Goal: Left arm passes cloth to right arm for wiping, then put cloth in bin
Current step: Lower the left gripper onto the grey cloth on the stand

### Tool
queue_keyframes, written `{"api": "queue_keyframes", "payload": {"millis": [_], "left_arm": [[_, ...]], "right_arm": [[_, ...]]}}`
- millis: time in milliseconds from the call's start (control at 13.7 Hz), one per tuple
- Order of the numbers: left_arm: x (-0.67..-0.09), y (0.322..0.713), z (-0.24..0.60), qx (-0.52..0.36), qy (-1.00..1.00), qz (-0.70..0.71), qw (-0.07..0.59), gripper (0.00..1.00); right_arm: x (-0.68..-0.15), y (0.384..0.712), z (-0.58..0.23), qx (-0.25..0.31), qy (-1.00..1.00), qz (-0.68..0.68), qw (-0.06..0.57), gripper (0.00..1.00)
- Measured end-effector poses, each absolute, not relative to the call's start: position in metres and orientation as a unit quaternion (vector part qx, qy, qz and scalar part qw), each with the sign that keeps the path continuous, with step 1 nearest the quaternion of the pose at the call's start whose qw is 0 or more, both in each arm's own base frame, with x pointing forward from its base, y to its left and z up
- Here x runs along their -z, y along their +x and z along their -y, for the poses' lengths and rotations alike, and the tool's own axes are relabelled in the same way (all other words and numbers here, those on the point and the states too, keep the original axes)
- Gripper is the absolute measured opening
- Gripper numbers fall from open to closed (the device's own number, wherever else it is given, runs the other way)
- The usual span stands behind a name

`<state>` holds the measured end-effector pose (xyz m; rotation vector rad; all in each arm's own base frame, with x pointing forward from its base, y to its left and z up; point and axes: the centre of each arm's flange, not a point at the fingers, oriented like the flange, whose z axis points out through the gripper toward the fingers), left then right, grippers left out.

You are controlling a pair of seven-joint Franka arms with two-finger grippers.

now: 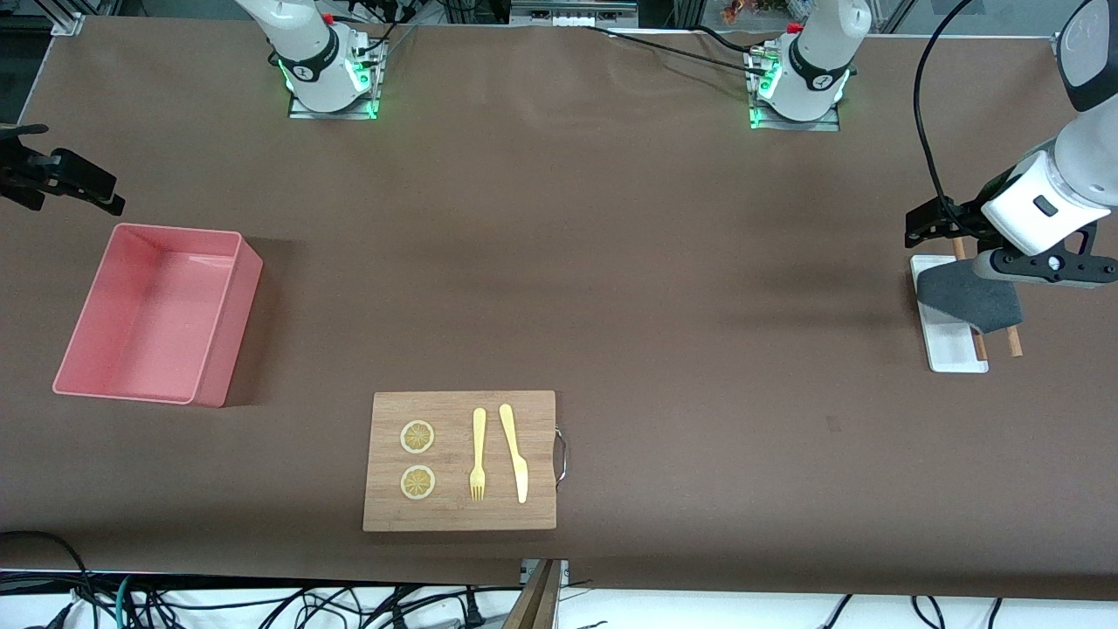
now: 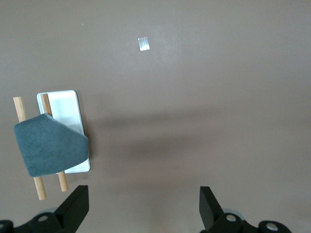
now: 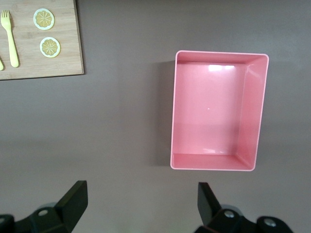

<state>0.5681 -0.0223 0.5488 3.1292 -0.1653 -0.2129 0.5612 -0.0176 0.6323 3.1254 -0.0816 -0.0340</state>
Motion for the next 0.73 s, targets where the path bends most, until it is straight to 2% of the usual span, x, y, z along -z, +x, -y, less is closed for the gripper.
{"api": "queue_keyframes", "payload": {"millis": [219,439,731], "left_arm": [[-0.541,0.566,0.017,0.092,0.991,0.102,-0.001,1.00],[-0.511,0.575,0.000,0.127,0.979,0.153,-0.039,1.00],[-0.417,0.591,-0.003,0.235,0.952,0.180,-0.083,1.00]], "right_arm": [[-0.632,0.561,0.018,0.011,1.000,0.026,0.007,1.00],[-0.632,0.561,0.017,0.010,1.000,0.026,0.007,1.00],[-0.633,0.562,0.017,0.010,1.000,0.025,0.007,1.00]]}}
